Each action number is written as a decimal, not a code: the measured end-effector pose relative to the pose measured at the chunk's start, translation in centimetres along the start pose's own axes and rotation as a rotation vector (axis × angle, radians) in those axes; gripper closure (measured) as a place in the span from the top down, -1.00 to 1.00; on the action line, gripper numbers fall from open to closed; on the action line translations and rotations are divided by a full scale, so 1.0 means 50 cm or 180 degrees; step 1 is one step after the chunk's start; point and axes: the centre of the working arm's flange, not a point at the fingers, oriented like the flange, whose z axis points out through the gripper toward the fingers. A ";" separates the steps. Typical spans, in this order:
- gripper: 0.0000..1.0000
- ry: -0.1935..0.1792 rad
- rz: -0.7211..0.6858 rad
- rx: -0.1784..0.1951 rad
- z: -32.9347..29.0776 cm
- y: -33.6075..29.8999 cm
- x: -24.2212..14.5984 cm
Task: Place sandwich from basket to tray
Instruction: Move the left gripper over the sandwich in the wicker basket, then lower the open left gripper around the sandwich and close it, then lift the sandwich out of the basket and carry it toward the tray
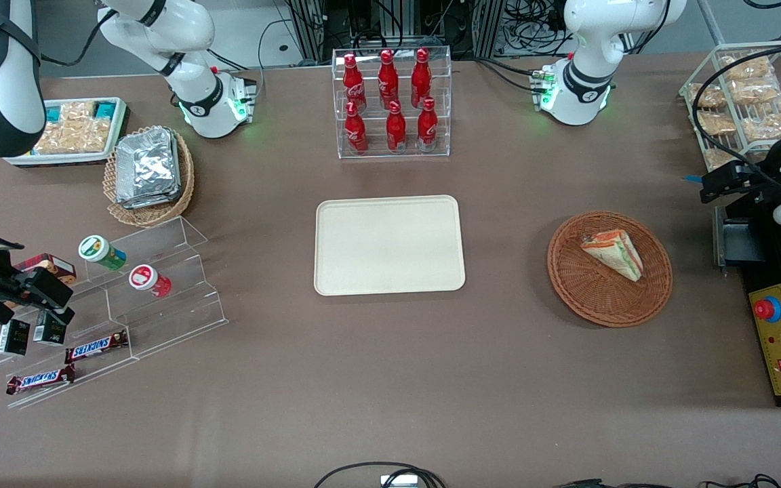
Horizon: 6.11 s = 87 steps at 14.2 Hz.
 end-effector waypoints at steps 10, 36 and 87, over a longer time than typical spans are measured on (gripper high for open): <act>1.00 -0.0202 -0.0231 -0.0003 0.091 -0.012 0.039; 1.00 0.0012 -0.1933 0.0121 0.596 0.038 0.016; -0.80 0.0015 -0.1291 0.0307 0.461 0.171 0.068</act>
